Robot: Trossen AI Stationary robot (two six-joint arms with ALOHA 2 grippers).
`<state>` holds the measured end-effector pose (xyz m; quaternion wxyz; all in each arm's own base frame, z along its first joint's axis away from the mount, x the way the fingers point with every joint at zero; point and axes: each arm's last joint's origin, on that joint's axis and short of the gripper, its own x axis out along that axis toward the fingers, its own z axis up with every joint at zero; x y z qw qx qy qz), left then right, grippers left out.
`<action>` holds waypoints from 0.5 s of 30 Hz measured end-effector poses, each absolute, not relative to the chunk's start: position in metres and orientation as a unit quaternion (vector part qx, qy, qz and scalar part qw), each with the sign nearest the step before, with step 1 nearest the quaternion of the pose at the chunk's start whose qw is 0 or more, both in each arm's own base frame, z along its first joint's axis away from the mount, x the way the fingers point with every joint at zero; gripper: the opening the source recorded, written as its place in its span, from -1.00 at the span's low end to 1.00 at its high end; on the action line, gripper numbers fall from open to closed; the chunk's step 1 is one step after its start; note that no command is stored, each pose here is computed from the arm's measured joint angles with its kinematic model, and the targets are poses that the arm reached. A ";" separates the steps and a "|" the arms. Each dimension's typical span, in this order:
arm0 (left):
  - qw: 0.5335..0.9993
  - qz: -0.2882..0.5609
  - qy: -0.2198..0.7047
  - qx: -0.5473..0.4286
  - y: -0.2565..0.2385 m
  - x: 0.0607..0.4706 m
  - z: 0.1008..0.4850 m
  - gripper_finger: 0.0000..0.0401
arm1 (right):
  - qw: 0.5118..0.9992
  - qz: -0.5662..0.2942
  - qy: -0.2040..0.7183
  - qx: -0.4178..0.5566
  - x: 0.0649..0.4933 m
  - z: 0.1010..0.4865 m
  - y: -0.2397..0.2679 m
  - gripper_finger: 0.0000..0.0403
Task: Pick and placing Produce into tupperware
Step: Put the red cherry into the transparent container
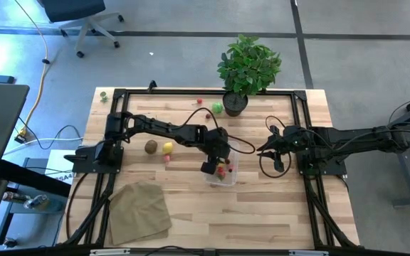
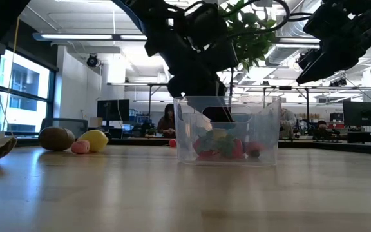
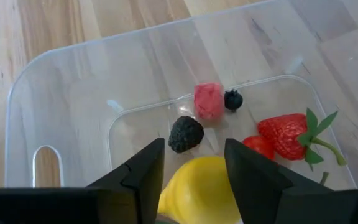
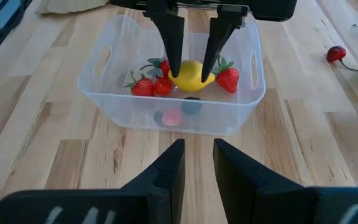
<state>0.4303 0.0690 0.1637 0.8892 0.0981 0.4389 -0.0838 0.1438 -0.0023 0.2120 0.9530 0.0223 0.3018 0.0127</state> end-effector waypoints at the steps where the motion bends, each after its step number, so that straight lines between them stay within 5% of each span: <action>1: 0.889 -0.084 0.439 0.098 0.069 0.430 0.164 -0.19 | 0.953 0.013 0.302 0.022 0.144 0.212 -0.002 -0.64; 15: 0.902 -0.093 0.418 0.057 0.066 0.424 0.189 -0.23 | 0.953 0.013 0.302 0.022 0.144 0.212 -0.002 -0.64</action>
